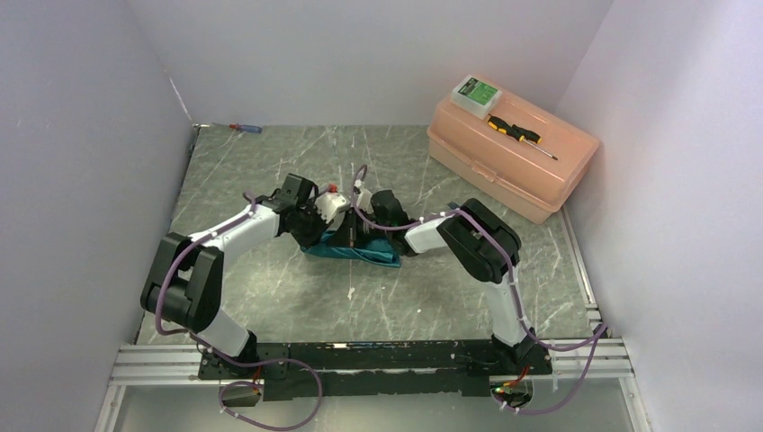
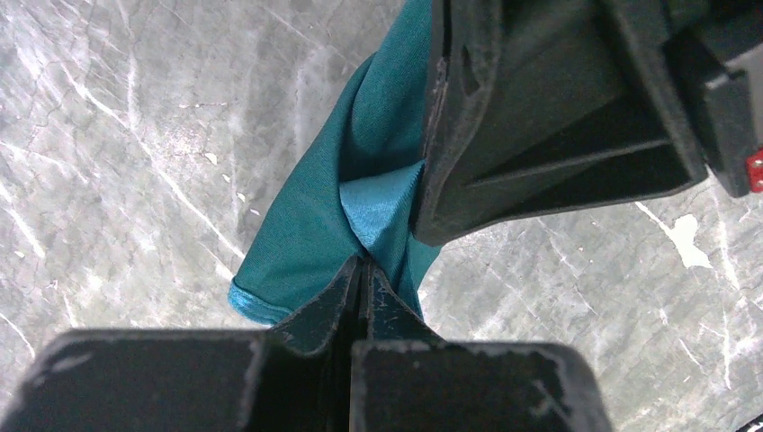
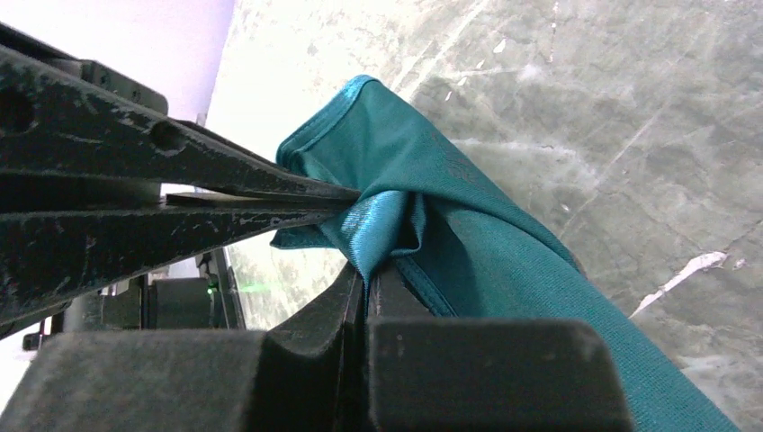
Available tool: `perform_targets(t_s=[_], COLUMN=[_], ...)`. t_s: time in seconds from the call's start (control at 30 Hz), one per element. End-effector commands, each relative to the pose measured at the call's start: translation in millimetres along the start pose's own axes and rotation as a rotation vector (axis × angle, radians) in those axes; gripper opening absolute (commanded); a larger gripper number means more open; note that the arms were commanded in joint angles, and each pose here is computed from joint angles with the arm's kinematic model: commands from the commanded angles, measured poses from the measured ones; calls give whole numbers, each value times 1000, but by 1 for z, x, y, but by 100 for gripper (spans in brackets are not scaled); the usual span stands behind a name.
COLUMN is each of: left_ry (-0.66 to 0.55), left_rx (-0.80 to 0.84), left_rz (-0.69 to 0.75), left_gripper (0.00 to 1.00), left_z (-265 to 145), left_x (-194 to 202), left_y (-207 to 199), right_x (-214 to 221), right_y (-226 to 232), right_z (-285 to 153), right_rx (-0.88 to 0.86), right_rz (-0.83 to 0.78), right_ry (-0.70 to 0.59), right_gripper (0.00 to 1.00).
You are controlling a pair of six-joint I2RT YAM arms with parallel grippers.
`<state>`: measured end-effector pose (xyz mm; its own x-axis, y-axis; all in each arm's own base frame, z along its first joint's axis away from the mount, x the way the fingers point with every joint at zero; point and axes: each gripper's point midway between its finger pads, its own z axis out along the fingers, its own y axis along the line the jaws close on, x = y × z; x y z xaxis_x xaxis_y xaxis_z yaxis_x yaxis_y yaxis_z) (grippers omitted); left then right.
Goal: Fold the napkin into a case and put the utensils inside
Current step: Grasp the top corner of the smaller rectangle folded napkin from the folded napkin.
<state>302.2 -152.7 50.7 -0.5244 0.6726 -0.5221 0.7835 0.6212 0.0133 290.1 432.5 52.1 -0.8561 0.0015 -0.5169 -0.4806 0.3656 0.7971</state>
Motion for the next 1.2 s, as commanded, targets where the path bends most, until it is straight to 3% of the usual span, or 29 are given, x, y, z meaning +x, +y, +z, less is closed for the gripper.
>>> perform_targets(t_s=[0.0, 0.37, 0.77, 1.17], left_ry=[-65, -77, -108, -154], left_rx=[11, -48, -32, 21], left_rz=[32, -19, -99, -21], left_gripper=[3, 3, 3, 9], left_z=[-8, -15, -29, -41], left_x=[-13, -22, -32, -33], left_y=[-4, 6, 4, -11], right_x=[-8, 39, 60, 54], right_y=[-7, -52, -75, -82], right_z=[0, 0, -8, -10], right_rx=[43, 158, 277, 392], right_rz=[-7, 85, 126, 200], right_ry=[16, 205, 282, 305], right_gripper=[0, 0, 0, 0])
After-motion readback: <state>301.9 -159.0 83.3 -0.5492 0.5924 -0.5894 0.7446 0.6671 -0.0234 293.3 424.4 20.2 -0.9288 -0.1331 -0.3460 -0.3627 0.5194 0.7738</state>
